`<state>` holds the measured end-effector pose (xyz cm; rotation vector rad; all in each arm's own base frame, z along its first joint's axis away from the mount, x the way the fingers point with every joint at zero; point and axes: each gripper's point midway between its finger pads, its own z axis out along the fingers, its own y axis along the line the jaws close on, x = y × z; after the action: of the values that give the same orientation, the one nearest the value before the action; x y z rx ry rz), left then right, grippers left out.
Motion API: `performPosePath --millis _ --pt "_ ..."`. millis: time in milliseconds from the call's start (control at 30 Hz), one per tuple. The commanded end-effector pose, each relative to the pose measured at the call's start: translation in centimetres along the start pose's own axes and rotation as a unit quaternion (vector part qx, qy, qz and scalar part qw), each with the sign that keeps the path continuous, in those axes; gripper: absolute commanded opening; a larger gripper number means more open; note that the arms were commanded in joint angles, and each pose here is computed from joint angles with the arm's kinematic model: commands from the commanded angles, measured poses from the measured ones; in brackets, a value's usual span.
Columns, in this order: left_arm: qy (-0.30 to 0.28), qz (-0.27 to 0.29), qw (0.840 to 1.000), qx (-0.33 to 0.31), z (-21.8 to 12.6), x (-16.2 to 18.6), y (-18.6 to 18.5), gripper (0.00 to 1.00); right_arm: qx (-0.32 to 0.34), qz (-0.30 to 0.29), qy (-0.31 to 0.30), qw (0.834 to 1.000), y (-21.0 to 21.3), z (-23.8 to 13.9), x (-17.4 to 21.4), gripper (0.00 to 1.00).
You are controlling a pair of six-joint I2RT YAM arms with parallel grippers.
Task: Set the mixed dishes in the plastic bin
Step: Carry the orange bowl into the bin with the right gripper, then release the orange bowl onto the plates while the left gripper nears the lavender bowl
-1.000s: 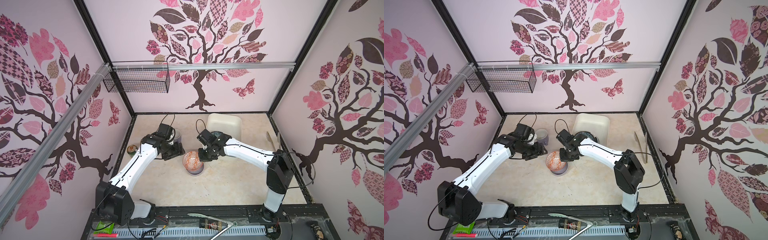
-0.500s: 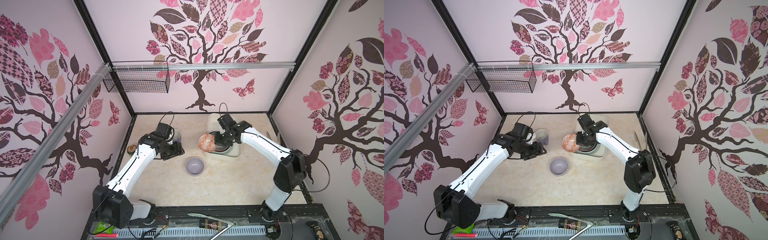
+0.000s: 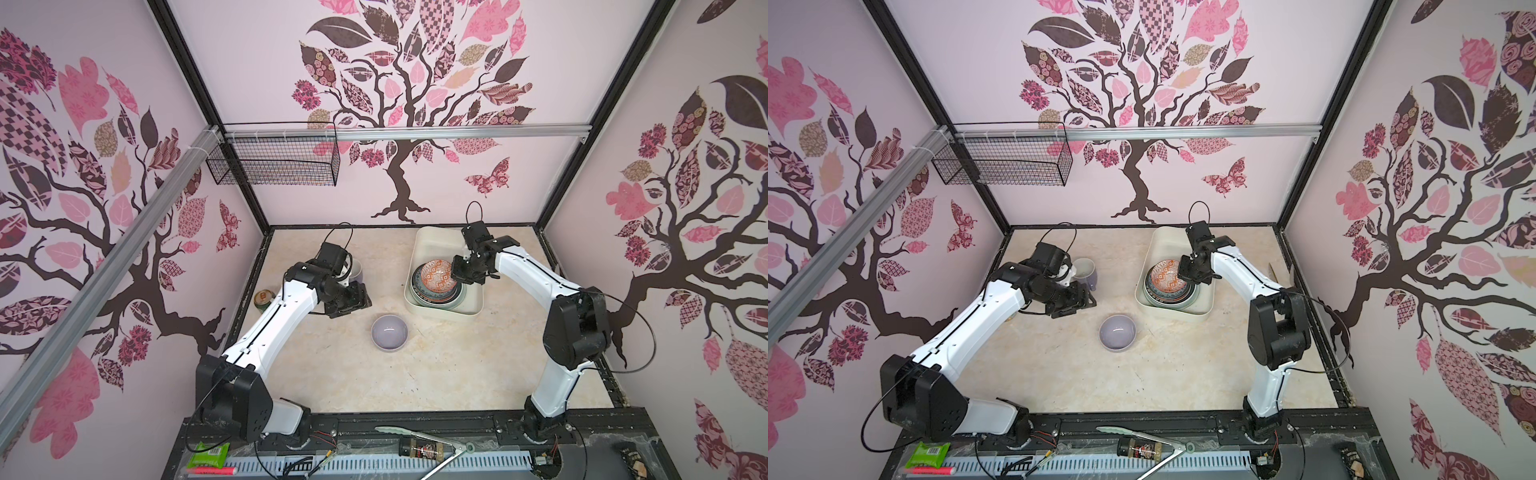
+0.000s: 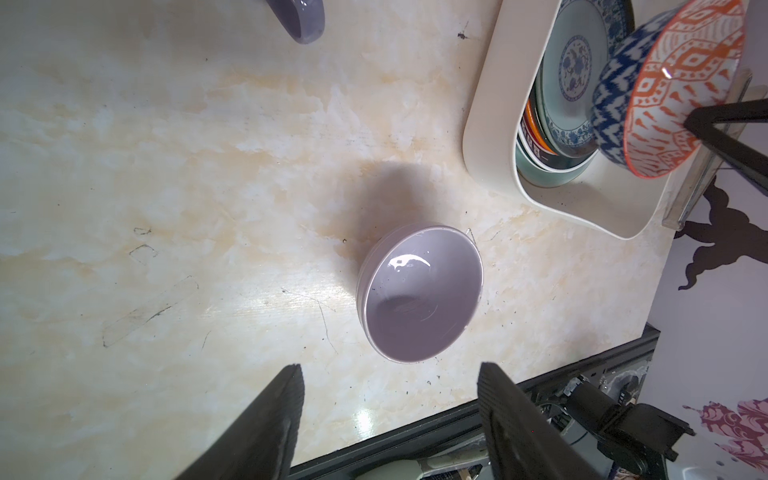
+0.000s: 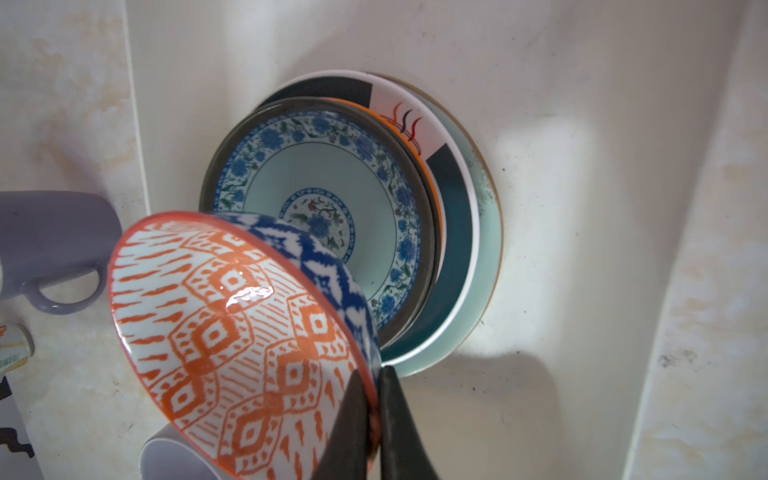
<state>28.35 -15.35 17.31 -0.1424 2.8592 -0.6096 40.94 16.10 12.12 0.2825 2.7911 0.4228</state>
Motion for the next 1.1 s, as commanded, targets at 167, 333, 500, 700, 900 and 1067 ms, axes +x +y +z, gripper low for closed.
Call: performPosePath --millis 167,333,500,700,900,1067 --pt "0.013 0.012 1.000 0.006 0.3 -0.7 -0.6 0.70 -0.030 -0.008 0.014 0.999 1.5 2.5 -1.0 0.11" --pt "0.018 0.011 1.000 0.004 0.7 -0.8 -0.5 0.70 -0.024 -0.011 0.014 1.000 1.3 2.7 -1.0 0.25" --pt "0.020 0.012 1.000 0.005 1.0 -1.0 -0.6 0.71 -0.026 -0.018 0.006 0.999 1.5 1.9 -1.5 0.39" --pt "0.031 0.013 0.999 0.012 1.3 -0.7 -0.7 0.71 -0.027 -0.034 -0.035 0.998 2.1 -1.7 -2.8 0.56" --pt "0.048 0.013 0.999 0.001 2.3 0.6 0.1 0.73 -0.041 -0.046 -0.080 0.995 2.9 -7.5 -2.9 0.72" --pt "0.065 0.013 0.998 -0.009 3.9 2.6 0.8 0.73 -0.088 -0.047 -0.063 0.993 3.2 -10.3 0.5 0.99"
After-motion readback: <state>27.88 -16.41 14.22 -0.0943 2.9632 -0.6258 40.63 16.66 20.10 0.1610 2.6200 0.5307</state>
